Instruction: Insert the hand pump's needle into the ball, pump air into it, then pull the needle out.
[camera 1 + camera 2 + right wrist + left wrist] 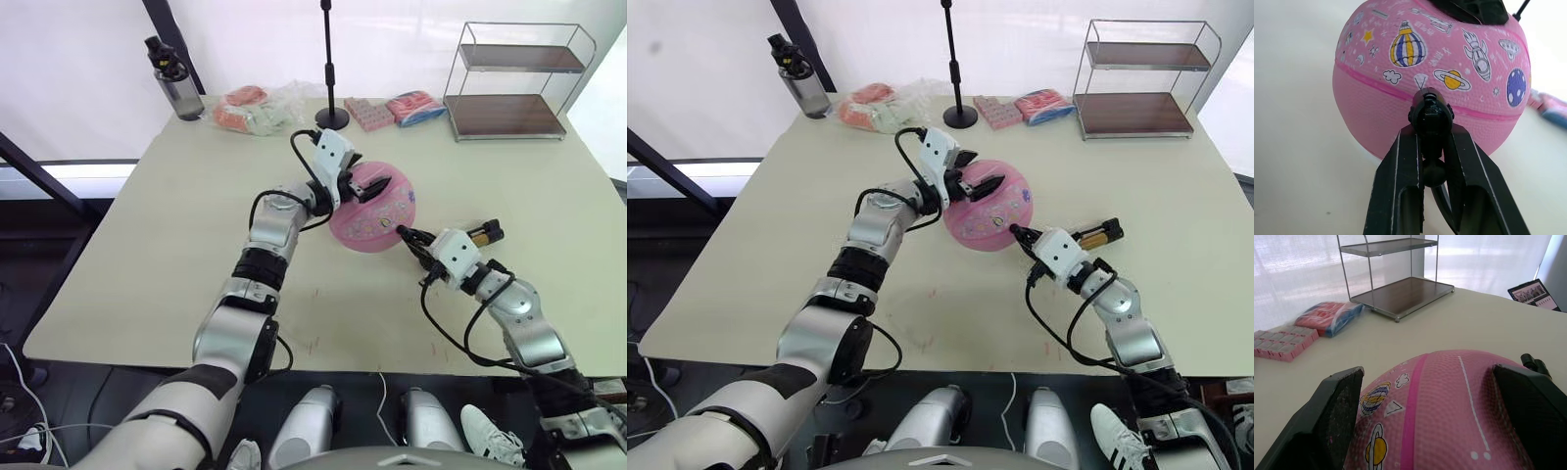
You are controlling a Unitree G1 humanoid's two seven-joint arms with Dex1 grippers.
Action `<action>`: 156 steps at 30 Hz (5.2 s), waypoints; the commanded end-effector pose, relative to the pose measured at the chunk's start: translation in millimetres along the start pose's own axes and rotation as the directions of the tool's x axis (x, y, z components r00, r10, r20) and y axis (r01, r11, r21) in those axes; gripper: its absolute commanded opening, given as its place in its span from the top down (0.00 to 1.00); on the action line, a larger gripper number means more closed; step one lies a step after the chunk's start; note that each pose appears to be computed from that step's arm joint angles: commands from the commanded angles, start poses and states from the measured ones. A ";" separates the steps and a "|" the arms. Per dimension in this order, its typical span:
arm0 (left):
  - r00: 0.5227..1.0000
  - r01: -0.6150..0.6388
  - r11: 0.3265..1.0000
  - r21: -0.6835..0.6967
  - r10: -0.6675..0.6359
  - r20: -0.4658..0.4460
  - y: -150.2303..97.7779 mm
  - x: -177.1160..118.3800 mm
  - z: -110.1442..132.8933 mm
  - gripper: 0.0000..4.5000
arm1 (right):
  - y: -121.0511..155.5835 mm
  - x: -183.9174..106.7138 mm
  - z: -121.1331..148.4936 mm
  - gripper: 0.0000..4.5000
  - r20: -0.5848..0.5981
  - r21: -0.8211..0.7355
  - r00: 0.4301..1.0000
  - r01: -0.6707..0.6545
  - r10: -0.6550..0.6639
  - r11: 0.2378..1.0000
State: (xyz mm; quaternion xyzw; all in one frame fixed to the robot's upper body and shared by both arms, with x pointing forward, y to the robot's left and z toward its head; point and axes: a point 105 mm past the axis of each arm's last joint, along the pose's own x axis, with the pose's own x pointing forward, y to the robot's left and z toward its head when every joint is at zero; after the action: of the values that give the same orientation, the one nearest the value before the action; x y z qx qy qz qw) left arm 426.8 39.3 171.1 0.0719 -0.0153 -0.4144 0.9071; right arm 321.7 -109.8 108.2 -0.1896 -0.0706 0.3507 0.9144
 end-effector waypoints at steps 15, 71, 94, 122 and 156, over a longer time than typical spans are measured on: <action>0.967 -0.081 0.994 -0.068 0.062 -0.247 -0.6 -9.6 -77.7 0.00 | -3.6 -28.5 23.5 0.98 0.110 0.168 0.990 0.071 -0.090 0.983; 0.944 -0.132 0.989 -0.072 0.103 -0.312 -7.6 -10.0 -103.8 0.00 | -22.7 -76.5 29.4 0.98 0.030 0.055 0.997 0.070 -0.072 0.996; 0.998 -0.001 0.994 -0.113 0.008 0.066 -14.7 10.3 -1.9 0.00 | -78.5 -57.1 -1.1 0.98 -0.005 -0.263 0.965 0.253 -0.263 0.931; 0.920 0.328 0.943 0.064 -0.334 0.204 -32.1 -95.3 66.0 0.00 | -16.1 -61.2 -30.7 0.98 -0.113 -0.122 0.992 -0.066 0.053 0.990; 0.885 0.460 0.888 0.017 -0.457 -0.092 -56.6 -194.7 -9.6 0.00 | -18.4 -90.7 -19.2 0.02 -0.122 -0.143 0.982 -0.161 0.144 0.977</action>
State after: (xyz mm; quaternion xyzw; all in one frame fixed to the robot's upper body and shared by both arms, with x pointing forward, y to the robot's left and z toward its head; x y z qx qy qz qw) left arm 260.5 151.7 150.6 0.0971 0.0554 -0.6102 0.7843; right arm 271.6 -185.1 82.8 -0.2840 -0.0105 0.4092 0.8671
